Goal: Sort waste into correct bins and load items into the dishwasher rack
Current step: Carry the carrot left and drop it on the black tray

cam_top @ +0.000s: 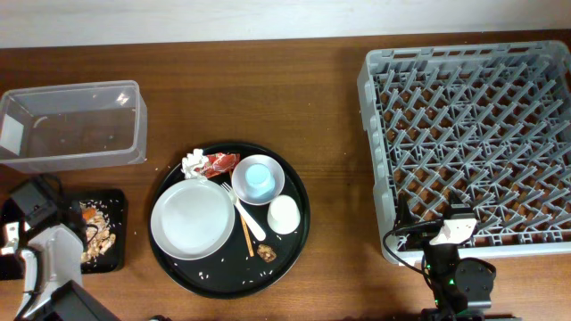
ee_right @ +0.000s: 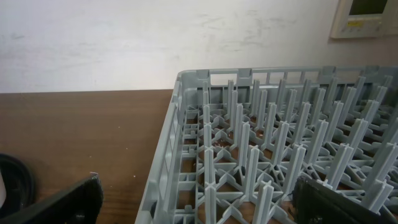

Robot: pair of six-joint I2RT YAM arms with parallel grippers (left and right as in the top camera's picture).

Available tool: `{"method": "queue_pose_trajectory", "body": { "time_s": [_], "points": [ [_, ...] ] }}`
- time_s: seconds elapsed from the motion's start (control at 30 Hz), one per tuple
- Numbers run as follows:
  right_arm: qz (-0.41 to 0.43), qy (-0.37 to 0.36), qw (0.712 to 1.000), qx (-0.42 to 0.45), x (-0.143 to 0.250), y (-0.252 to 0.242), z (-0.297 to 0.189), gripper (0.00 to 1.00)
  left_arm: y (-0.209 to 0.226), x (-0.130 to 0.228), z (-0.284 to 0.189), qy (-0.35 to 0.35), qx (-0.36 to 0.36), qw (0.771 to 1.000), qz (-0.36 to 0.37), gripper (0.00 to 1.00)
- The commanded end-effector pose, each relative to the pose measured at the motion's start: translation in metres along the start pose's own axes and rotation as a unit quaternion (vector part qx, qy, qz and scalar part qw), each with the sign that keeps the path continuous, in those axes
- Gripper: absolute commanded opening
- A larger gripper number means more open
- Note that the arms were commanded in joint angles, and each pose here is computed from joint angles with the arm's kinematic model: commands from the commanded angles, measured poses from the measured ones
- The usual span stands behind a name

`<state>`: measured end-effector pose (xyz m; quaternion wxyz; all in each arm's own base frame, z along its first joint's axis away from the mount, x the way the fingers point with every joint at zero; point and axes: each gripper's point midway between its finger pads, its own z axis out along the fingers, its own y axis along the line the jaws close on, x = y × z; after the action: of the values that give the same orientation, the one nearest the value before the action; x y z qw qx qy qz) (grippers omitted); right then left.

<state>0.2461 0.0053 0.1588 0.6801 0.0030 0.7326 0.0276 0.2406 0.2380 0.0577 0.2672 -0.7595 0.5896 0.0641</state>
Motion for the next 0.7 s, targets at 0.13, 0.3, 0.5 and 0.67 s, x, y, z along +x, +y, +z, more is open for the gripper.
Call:
{"method": "queue_pose_trajectory", "body": {
  "time_s": [0.13, 0.3, 0.5, 0.67],
  "points": [
    [-0.004, 0.001, 1.000, -0.002, 0.002, 0.001, 0.000, 0.99, -0.030, 0.008, -0.020, 0.041, 0.076, 0.991, 0.106, 0.46],
    [-0.004, 0.001, 1.000, -0.002, 0.002, 0.001, 0.000, 0.99, -0.027, 0.030, -0.107, 0.112, 0.156, 0.975, 0.115, 0.47],
    [-0.004, 0.001, 1.000, -0.002, 0.002, 0.001, 0.000, 0.99, 0.026, 0.151, -0.191, 0.313, 0.170, 0.898, 0.260, 0.57],
    [-0.004, 0.001, 1.000, -0.002, 0.002, 0.001, 0.000, 0.99, 0.074, 0.216, -0.221, 0.386, 0.136, 0.812, 0.417, 0.57]
  ]
}}
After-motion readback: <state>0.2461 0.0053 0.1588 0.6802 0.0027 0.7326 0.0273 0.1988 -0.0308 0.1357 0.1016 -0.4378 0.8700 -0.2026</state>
